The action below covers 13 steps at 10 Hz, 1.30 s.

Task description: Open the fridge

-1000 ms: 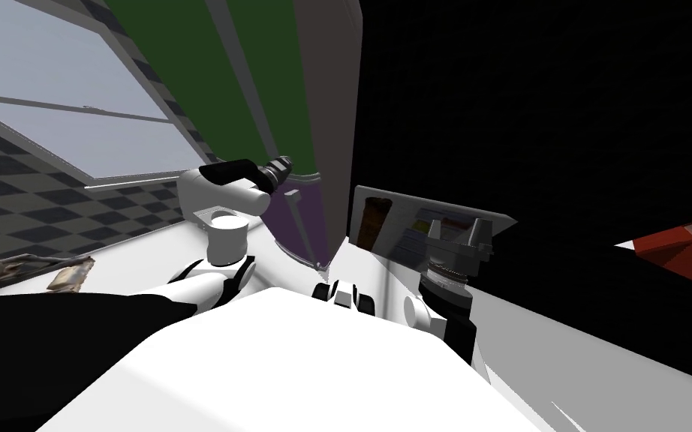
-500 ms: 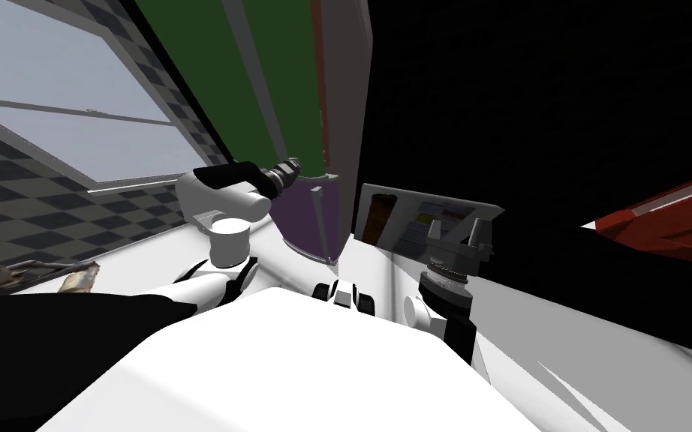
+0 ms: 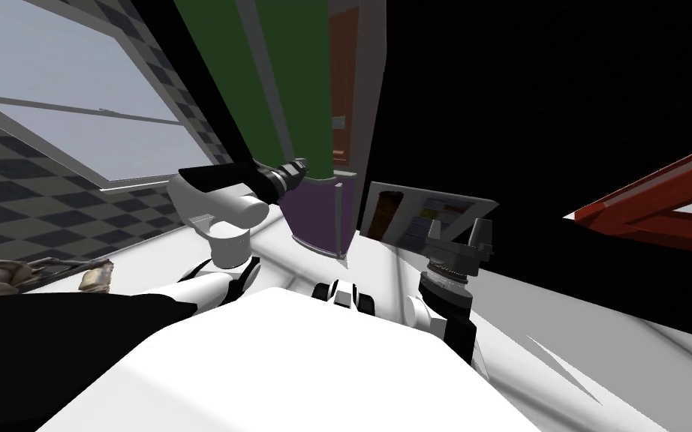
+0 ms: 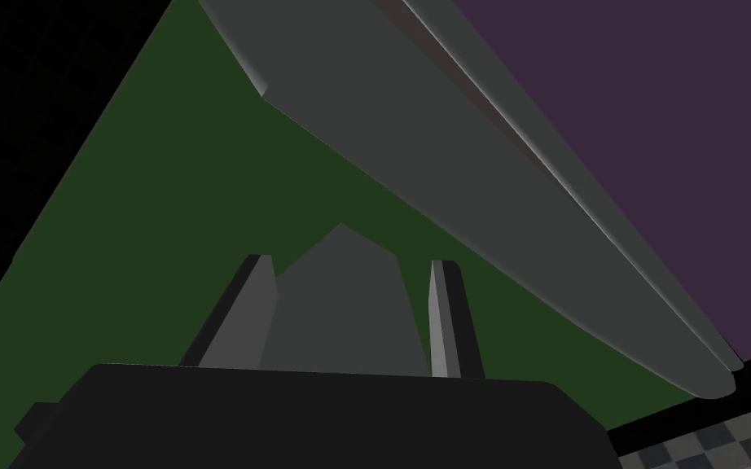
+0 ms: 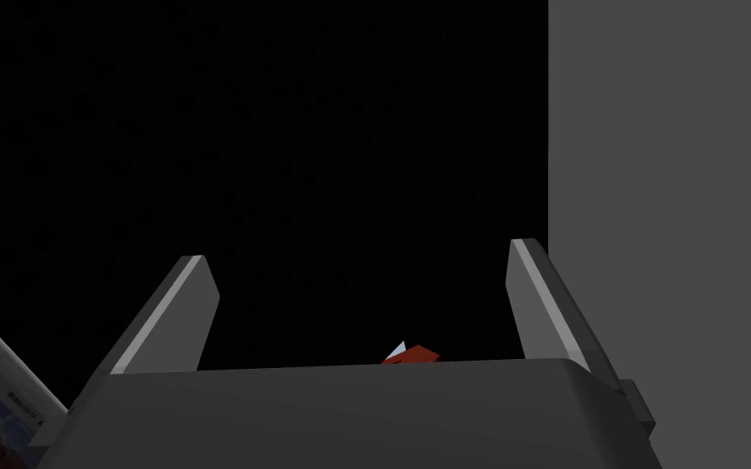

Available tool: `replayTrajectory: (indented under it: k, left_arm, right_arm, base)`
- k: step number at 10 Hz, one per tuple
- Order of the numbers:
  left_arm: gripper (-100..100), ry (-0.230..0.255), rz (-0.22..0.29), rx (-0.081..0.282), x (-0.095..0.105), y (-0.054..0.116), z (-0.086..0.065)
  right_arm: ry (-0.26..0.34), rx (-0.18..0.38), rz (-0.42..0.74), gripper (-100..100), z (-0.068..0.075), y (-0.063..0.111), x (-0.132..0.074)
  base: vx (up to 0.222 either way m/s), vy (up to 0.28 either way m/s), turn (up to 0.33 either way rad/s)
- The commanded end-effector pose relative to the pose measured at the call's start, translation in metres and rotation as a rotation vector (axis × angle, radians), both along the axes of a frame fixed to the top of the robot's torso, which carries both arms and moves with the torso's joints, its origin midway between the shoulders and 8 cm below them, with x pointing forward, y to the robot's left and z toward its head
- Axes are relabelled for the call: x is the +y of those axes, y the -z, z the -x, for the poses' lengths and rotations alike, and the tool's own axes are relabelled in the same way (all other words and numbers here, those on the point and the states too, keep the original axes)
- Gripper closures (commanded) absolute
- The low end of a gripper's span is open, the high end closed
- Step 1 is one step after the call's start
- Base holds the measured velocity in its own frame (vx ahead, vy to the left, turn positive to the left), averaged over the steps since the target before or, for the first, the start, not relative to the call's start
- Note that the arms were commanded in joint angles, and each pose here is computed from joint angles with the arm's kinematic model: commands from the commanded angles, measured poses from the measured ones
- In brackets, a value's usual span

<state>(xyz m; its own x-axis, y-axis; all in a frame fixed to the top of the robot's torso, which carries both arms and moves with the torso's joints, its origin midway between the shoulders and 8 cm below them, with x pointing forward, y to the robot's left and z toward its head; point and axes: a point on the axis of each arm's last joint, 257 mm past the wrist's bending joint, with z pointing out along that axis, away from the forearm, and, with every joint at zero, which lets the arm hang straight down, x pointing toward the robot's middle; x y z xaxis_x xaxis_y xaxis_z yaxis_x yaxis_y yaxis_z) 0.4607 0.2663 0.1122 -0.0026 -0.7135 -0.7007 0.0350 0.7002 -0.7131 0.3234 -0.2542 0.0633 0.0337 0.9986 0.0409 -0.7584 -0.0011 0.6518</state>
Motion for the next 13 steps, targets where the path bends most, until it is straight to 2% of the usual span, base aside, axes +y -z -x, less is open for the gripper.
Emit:
replayTrajectory:
  k: [1,2,4,5,6,7,9,10,12,13]
  left_arm:
    - [100,0.063,-0.005,-0.022,-0.021,-0.009,0.014]
    - [100,0.051,-0.001,-0.003,-0.017,-0.002,0.009]
    - [100,0.122,-0.004,-0.001,-0.038,-0.002,0.012]
    - [100,0.122,-0.004,-0.001,-0.038,-0.002,0.012]
    - [100,0.152,-0.004,-0.004,-0.047,-0.003,0.013]
    - [100,0.152,-0.004,-0.004,-0.047,-0.003,0.013]
    - [100,0.213,-0.004,-0.009,-0.065,-0.004,0.017]
    - [100,0.213,-0.004,-0.009,-0.065,-0.004,0.017]
    - [100,0.274,-0.004,-0.014,-0.082,-0.007,0.021]
    - [100,0.274,-0.004,-0.014,-0.082,-0.007,0.021]
  right_arm:
    - [0.000,0.000,0.000,0,0.000,0.000,0.000]
    - [0.000,0.000,0.000,0,0.000,0.000,0.000]
    - [0.000,0.000,0.000,0,0.000,0.000,0.000]
    - [0.000,0.000,0.000,0,0.000,0.000,0.000]
    - [0.000,0.000,0.000,0,0.000,0.000,0.000]
    - [0.000,0.000,0.000,0,0.000,0.000,0.000]
    - [0.000,0.000,0.000,0,0.000,0.000,0.000]
    - [0.000,0.000,0.000,0,0.000,0.000,0.000]
    - [0.000,0.000,0.000,0,0.000,0.000,0.000]
    - [0.000,0.000,0.000,0,0.000,0.000,0.000]
  base:
    - [-0.259,0.309,-0.058]
    - [-0.130,0.134,-0.050]
    - [-0.149,0.239,-0.078]
    - [-0.176,0.247,-0.067]
    - [-0.147,0.233,-0.049]
    - [-0.101,0.201,-0.034]
    - [-0.189,0.299,-0.065]
    - [-0.159,0.253,-0.052]
    - [-0.193,0.254,-0.056]
    - [-0.143,0.262,-0.042]
